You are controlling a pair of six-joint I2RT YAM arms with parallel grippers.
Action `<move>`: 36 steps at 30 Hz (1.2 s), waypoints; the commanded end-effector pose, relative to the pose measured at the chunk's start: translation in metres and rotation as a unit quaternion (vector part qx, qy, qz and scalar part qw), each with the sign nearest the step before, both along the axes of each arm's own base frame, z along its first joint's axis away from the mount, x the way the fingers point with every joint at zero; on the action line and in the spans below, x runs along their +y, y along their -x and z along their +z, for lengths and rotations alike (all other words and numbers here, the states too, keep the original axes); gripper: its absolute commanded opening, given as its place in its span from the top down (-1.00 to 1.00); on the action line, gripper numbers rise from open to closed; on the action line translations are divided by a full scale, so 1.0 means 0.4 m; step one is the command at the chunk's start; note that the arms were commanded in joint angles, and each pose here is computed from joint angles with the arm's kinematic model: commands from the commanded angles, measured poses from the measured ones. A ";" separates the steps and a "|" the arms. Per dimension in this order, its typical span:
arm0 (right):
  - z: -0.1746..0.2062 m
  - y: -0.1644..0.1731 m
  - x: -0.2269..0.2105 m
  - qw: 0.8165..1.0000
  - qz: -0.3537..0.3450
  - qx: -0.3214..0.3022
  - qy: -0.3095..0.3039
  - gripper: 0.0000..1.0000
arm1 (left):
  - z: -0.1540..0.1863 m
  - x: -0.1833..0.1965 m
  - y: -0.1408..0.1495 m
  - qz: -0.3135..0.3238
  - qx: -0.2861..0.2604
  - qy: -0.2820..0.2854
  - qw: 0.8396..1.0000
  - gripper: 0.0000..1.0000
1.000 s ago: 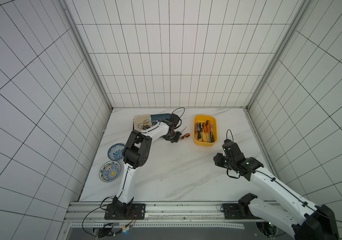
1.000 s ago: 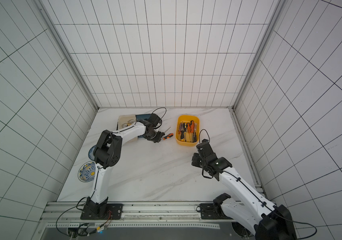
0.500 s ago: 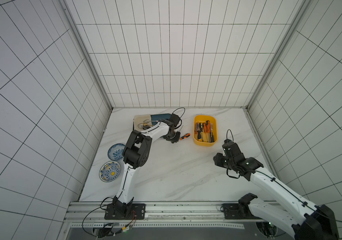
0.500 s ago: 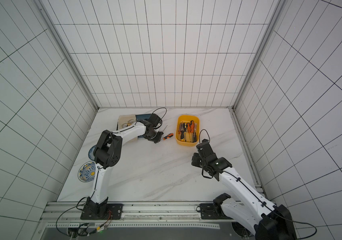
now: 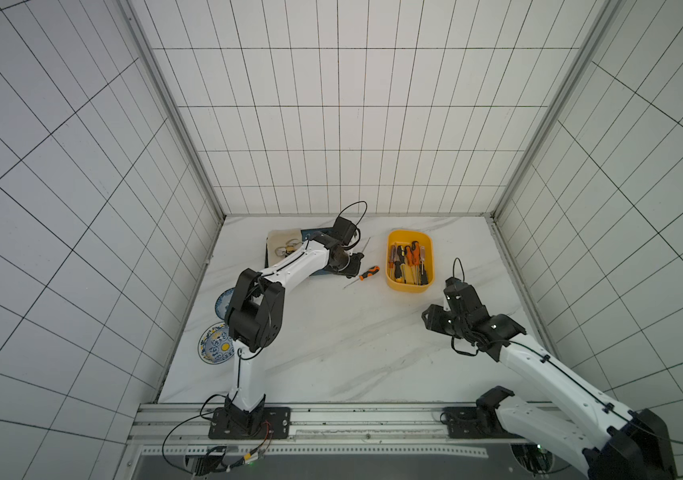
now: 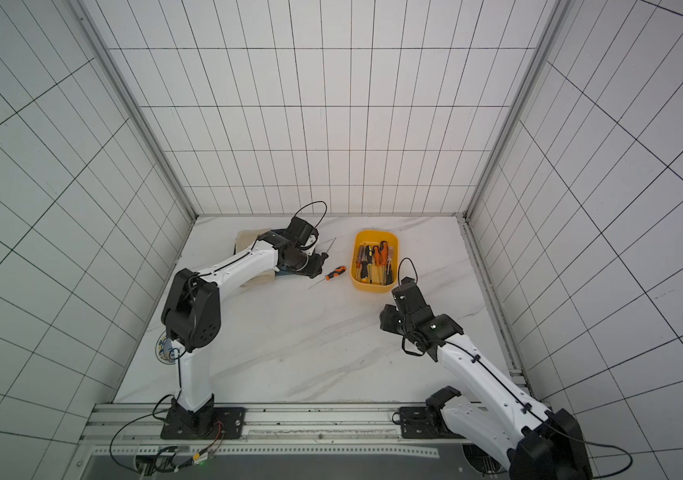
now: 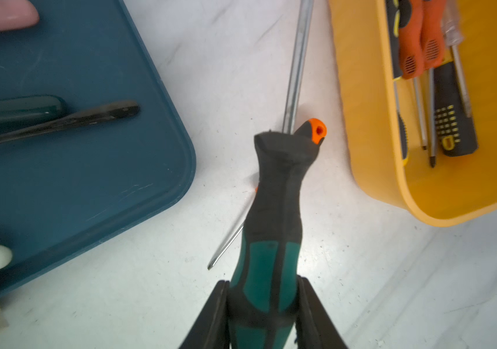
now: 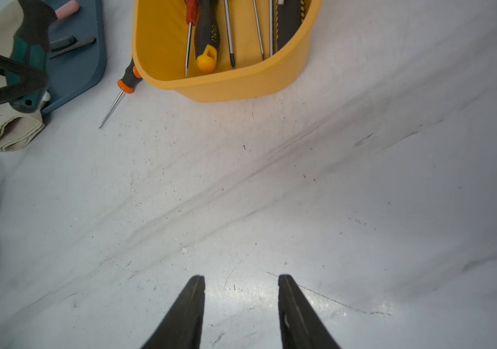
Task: Put the screwdriver on the desktop into the storage box
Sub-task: Pick up the screwdriver from the center of the board.
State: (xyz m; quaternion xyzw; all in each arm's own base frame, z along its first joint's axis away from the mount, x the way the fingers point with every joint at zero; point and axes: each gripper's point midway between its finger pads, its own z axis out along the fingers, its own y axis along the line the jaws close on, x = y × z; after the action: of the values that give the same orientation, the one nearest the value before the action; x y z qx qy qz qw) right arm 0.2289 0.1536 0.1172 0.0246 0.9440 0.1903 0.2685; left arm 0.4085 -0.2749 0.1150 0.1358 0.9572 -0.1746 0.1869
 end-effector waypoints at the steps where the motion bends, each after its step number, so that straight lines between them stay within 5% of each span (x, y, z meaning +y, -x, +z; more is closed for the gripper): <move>1: 0.070 -0.023 0.051 0.999 0.026 -0.026 -0.036 0.08 | 0.065 -0.015 0.016 0.006 -0.018 0.039 0.999 0.80; 12: 0.197 -0.046 0.151 0.986 0.083 -0.056 -0.134 -0.08 | 0.187 -0.002 0.111 0.037 -0.040 0.139 0.989 0.79; 36: 0.400 -0.049 0.348 0.904 0.204 -0.068 -0.370 -0.15 | 0.323 -0.082 0.359 -0.020 -0.123 0.322 0.938 0.78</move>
State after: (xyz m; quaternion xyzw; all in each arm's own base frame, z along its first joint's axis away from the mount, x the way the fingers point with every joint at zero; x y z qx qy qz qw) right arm 0.2490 0.2824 0.2460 -0.0672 0.8044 0.5347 0.2499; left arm 0.2663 -0.2984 0.2143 0.1008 0.8518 -0.4177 0.2995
